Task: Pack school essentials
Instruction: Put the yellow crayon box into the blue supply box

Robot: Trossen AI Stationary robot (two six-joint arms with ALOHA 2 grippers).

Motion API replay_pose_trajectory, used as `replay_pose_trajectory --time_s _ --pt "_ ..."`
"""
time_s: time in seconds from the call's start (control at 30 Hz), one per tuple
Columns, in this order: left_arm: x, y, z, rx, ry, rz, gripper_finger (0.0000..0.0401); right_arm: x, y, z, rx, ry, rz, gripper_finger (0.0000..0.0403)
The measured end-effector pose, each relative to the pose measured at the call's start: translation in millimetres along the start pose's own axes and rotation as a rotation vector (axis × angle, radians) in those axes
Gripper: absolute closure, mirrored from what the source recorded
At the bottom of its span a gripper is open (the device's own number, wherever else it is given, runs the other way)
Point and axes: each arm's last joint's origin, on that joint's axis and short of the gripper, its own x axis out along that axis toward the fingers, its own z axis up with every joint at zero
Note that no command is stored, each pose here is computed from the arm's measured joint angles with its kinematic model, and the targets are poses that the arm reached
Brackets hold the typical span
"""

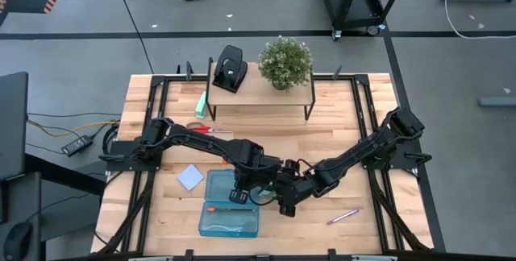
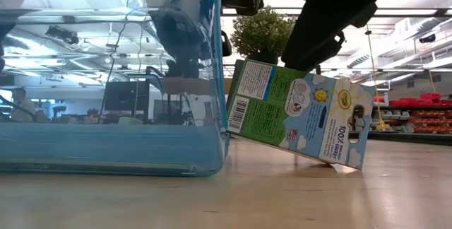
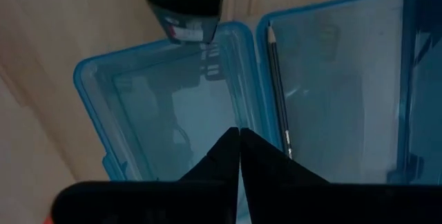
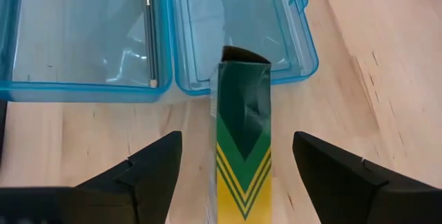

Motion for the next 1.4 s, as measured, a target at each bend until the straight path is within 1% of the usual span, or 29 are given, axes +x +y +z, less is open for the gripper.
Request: replay_pose_trajectory --time_s 0.1,0.27,0.4,0.6,0.73,0.87,0.93,1.03,1.1,1.23,1.3,1.4 --pt "0.4 0.1 1.8 -0.014 -0.018 0.001 0.0377 -0.5 -0.2 -0.3 0.0 0.007 0.002 0.0139" --pt "0.4 0.2 3.2 -0.01 -0.031 0.001 0.039 -1.9 3.0 -2.7 -0.01 -0.001 -0.008 0.0172" --pt "-1.1 3.2 -0.1 -0.019 0.0 0.009 0.0396 -2.7 7.5 -5.5 -0.011 -0.006 -0.006 0.0186" --pt "-7.0 13.2 -13.2 -0.083 0.116 0.012 0.0383 -2.9 9.6 -10.9 0.002 0.002 -0.036 0.0187" --pt "-10.3 19.7 -21.0 -0.123 0.184 0.007 0.0392 -2.9 7.8 -11.8 0.02 0.008 -0.056 0.0179" --pt "-11.7 23.9 -22.2 -0.143 0.188 0.008 0.0395 -3.0 8.1 -11.7 0.021 0.004 -0.056 0.0174" --pt "-11.7 24.0 -22.3 -0.132 0.19 0.012 0.0391 -3.2 8.1 -11.6 0.021 0.004 -0.056 0.0173" --pt "-13.0 29.1 -23.2 -0.101 0.195 0.049 0.0392 -3.2 7.9 -11.4 0.012 0.001 -0.06 0.0173" --pt "-20.5 36.5 -26.3 -0.108 0.185 0.053 0.0396 -3.4 7.9 -11.4 0.012 0.001 -0.059 0.0173" --pt "-49.3 58.2 -36.8 -0.156 0.122 0.072 0.0395 -3.5 7.9 -11.2 0.013 0.0 -0.059 0.0176" --pt "-67.5 66.0 -43.4 -0.182 0.071 0.081 0.0395 -3.5 7.9 -11.2 0.014 0.0 -0.059 0.0178" --pt "-94.0 68.7 -52.3 -0.215 -0.031 0.099 0.0397 -3.5 8.0 -11.3 0.012 0.0 -0.059 0.0182"
